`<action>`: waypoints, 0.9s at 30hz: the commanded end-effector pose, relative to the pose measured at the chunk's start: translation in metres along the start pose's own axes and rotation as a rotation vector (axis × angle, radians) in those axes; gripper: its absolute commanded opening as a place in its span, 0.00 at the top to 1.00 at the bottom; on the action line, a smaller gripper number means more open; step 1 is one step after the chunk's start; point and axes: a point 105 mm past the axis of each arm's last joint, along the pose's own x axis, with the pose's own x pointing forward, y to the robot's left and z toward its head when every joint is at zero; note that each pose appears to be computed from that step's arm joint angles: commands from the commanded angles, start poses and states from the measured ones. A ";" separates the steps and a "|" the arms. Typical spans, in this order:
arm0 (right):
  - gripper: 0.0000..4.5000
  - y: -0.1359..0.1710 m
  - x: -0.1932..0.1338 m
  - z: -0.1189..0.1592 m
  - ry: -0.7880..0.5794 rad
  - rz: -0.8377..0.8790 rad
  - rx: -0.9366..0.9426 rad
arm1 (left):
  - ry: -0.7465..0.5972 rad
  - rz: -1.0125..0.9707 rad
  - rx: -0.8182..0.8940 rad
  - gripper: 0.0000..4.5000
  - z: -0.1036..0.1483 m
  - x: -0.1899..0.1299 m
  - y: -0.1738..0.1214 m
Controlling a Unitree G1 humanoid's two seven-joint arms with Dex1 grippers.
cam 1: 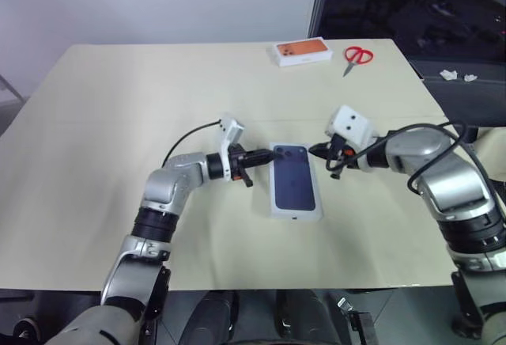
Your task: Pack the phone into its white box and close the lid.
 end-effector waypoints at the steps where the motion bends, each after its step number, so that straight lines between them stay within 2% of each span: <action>1: 0.99 0.007 0.011 0.001 -0.025 0.003 0.004 | 0.025 -0.008 0.037 1.00 -0.007 0.011 -0.002; 6: 0.99 0.033 0.017 -0.028 0.081 0.082 0.012 | 0.135 -0.009 0.053 1.00 -0.038 0.008 -0.001; 9: 0.99 0.063 0.001 -0.054 0.188 0.234 -0.006 | 0.205 -0.029 0.092 1.00 -0.055 -0.006 -0.002; 13: 0.99 0.074 -0.010 -0.049 0.171 0.284 0.015 | 0.202 -0.083 0.073 1.00 -0.056 -0.016 -0.012; 16: 0.99 0.062 -0.007 -0.035 0.105 0.228 0.035 | 0.171 -0.090 0.091 1.00 -0.049 -0.020 -0.014; 19: 0.99 0.030 -0.002 -0.011 -0.013 0.085 0.080 | 0.102 -0.013 0.111 1.00 -0.026 -0.025 -0.002; 22: 0.99 0.012 -0.006 0.006 -0.102 0.023 0.102 | 0.075 0.022 0.123 1.00 -0.011 -0.036 0.006; 27: 0.99 -0.009 -0.024 0.028 -0.276 -0.067 0.099 | 0.093 0.097 0.201 1.00 0.014 -0.085 0.019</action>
